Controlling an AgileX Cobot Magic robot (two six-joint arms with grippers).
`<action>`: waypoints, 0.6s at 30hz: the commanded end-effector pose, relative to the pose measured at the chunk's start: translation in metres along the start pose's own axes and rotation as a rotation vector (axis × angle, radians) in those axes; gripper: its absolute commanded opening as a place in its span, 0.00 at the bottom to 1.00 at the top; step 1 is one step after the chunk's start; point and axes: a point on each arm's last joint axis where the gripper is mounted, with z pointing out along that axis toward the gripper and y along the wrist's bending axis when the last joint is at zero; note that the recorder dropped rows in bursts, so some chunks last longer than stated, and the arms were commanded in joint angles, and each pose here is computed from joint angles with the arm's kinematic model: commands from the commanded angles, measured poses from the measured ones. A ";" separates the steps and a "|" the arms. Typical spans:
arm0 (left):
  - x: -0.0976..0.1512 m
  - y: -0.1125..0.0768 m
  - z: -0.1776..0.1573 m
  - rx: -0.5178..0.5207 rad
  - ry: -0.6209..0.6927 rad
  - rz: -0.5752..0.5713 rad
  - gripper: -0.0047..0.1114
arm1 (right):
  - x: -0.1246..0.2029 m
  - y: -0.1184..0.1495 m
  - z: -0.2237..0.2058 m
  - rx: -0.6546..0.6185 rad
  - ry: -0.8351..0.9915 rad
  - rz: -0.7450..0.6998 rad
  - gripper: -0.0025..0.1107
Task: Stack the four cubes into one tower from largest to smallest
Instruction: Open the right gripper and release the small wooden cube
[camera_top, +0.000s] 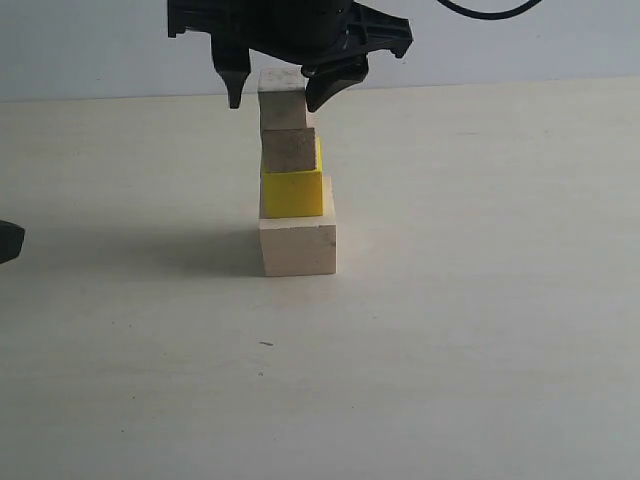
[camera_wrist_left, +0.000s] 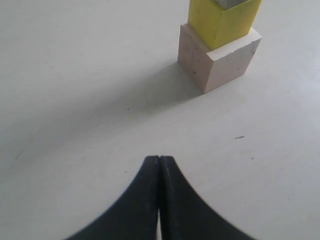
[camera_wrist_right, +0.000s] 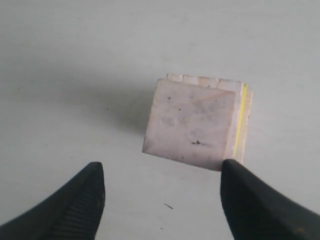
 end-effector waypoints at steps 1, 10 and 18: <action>0.000 0.000 -0.002 -0.002 -0.015 -0.014 0.04 | -0.002 -0.001 -0.007 0.005 -0.026 -0.020 0.58; 0.000 0.000 -0.002 -0.002 -0.015 -0.012 0.04 | -0.001 -0.005 -0.008 0.046 -0.017 -0.065 0.58; 0.000 0.000 -0.002 -0.002 -0.015 -0.012 0.04 | 0.003 -0.009 -0.013 0.086 0.023 -0.226 0.58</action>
